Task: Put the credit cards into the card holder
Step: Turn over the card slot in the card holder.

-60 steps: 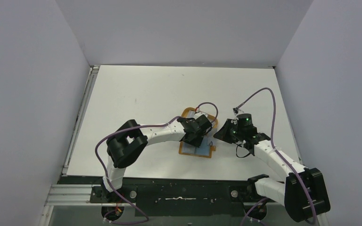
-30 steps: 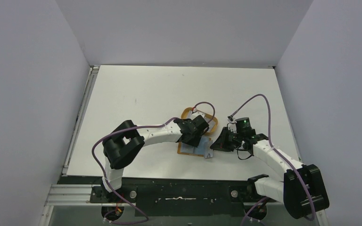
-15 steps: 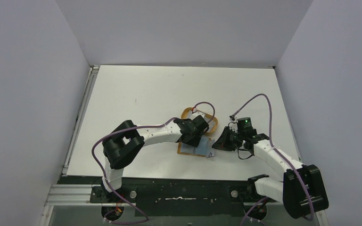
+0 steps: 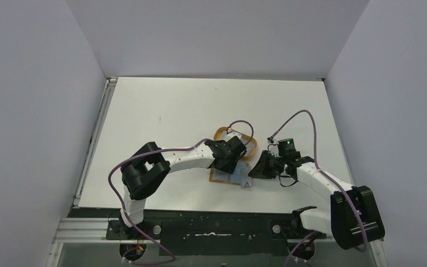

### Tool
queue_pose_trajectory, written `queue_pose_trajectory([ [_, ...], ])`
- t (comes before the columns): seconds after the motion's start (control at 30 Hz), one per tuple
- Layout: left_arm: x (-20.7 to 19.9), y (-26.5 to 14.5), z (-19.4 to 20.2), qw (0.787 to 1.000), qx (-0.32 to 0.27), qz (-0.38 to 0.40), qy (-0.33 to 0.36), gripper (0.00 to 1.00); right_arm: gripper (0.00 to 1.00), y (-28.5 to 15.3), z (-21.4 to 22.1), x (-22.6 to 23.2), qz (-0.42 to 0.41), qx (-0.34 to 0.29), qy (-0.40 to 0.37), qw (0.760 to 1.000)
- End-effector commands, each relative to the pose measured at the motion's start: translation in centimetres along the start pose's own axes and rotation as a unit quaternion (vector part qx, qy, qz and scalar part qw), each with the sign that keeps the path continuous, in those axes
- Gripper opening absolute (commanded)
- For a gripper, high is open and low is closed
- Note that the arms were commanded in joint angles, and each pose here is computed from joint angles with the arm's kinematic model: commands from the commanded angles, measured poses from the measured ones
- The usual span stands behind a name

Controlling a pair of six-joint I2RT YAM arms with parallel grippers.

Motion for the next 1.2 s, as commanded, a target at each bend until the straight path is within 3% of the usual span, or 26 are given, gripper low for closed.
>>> queue_pose_trajectory([
  [0.0,1.4,1.0,2.3,0.998,0.059,-0.022,0.010,0.11,0.00,0.3,-1.1,0.8,-0.028,-0.011,-0.030,0.999],
  [0.33,1.4,1.2,2.4,0.998,0.061,-0.024,0.010,0.10,0.00,-0.9,-0.8,-0.1,0.047,-0.032,-0.025,0.998],
  [1.17,1.4,1.1,2.4,0.998,0.061,-0.023,0.010,0.08,0.00,-1.0,-0.2,-0.3,0.040,-0.020,-0.025,0.999],
])
Point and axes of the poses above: each gripper's point midway between its finger pads, its own y axis out along the fingers, its own x axis along the line the jaws close on, z = x × y, the point moved 10 cm from there along -y, back along the fingers, and after that the axes turned 1 degree about -y, right-handed, at the moved point
